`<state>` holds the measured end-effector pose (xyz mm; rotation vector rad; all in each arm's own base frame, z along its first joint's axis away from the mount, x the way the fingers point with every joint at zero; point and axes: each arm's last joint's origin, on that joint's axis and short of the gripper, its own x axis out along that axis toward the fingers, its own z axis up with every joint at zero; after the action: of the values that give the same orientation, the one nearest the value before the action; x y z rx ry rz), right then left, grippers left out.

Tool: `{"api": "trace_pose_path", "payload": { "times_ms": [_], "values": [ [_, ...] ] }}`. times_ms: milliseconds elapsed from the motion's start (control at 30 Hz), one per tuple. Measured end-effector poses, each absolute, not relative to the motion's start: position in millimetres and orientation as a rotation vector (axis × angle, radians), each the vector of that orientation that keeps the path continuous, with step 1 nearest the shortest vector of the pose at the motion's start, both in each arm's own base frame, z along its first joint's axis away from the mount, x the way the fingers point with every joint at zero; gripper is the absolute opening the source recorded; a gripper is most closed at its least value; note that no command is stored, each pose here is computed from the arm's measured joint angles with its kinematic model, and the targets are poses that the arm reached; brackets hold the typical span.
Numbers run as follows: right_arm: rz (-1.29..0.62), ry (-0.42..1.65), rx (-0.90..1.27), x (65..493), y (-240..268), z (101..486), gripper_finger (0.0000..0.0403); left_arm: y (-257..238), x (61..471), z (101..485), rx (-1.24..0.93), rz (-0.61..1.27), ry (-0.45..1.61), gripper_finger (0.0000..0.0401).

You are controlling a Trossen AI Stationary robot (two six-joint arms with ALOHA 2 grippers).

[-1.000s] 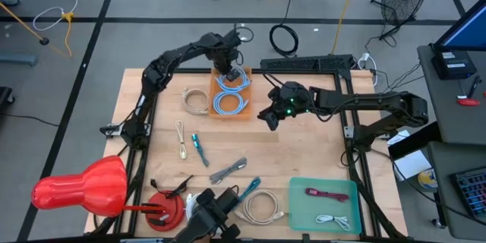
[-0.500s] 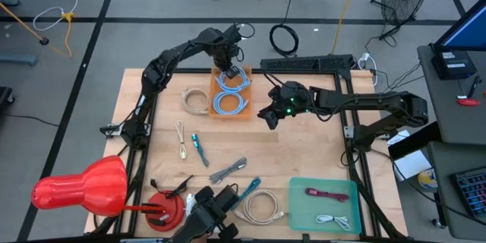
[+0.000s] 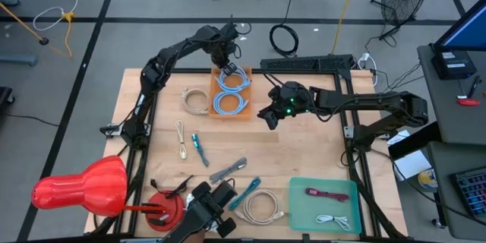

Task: Pick & Place USB Port
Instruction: Put the blue usb cable into the orange bin

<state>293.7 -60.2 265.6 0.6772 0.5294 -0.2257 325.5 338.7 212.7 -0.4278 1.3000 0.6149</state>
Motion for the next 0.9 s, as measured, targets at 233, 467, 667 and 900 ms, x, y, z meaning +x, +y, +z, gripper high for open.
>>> {"api": "trace_pose_path", "payload": {
  "times_ms": [233,467,667,900],
  "values": [
    [-0.227,0.53,0.676,294,-60,266,0.0091,337,329,213,-0.419,0.602,1.29,0.0],
    [-0.227,0.53,0.676,294,-60,266,0.0091,336,333,198,-0.437,0.584,1.32,0.0],
    [-0.231,0.544,0.68,293,-60,264,0.0091,333,340,181,-0.436,0.564,1.364,0.0],
    [-0.23,0.545,0.681,293,-60,264,0.0091,331,345,180,-0.412,0.572,1.358,0.0]
  ]
}}
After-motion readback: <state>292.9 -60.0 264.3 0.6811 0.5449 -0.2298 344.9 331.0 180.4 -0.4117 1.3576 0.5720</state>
